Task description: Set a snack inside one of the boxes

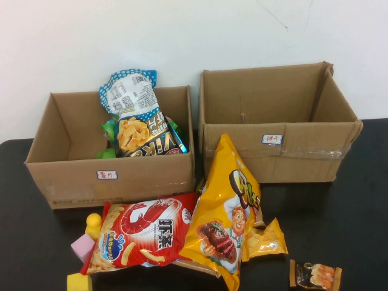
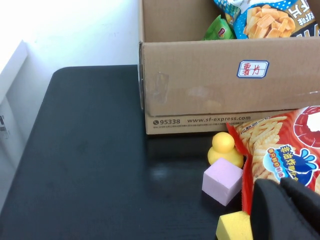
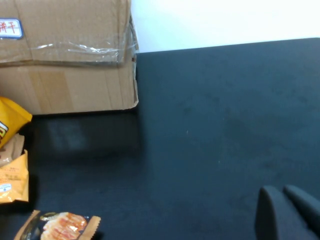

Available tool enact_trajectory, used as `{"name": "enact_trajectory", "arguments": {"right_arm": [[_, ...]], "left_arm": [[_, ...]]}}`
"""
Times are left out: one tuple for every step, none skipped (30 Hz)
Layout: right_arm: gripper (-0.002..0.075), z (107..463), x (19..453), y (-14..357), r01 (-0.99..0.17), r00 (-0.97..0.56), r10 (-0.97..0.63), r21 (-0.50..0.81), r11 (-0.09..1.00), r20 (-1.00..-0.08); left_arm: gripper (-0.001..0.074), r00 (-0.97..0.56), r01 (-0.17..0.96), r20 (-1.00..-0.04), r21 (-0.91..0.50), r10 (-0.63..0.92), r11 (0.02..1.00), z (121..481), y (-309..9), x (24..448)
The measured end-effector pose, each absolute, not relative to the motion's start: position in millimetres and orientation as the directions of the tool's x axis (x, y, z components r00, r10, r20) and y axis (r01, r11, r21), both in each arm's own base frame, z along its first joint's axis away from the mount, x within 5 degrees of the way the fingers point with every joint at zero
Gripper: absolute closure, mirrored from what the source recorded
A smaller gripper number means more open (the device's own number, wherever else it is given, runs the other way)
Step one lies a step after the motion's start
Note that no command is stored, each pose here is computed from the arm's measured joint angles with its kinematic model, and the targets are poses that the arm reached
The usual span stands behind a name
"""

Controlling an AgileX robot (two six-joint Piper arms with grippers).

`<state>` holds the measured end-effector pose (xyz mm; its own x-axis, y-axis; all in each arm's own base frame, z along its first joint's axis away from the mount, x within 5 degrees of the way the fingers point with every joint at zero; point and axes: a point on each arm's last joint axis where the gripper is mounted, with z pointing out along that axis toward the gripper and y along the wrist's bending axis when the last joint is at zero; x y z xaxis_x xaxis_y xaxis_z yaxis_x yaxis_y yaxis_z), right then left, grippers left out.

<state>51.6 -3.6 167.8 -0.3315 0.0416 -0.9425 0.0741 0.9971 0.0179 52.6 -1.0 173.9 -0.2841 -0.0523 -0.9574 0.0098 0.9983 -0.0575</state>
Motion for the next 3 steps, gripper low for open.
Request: {"name": "enact_trajectory", "arguments": {"right_arm": [[0.0726,167.8,51.6,-3.6,0.074,-0.332,0.042,0.018,0.997,-0.943],[0.0726,167.8,51.6,-3.6,0.074,-0.332,0.042,0.018,0.997,-0.943],[0.0726,167.8,51.6,-3.6,0.074,-0.332,0.042,0.018,0.997,-0.943]], "left_arm": [[0.0736,-0.284,0.010,-0.957,-0.057,-0.052,0.998,173.9,-1.0,52.6],[0.0736,-0.284,0.010,-0.957,-0.056,-0.051,0.998,173.9,-1.0,52.6],[0.0736,-0.284,0.010,-0.957,-0.056,-0.051,0.998,173.9,-1.0,52.6]]}}
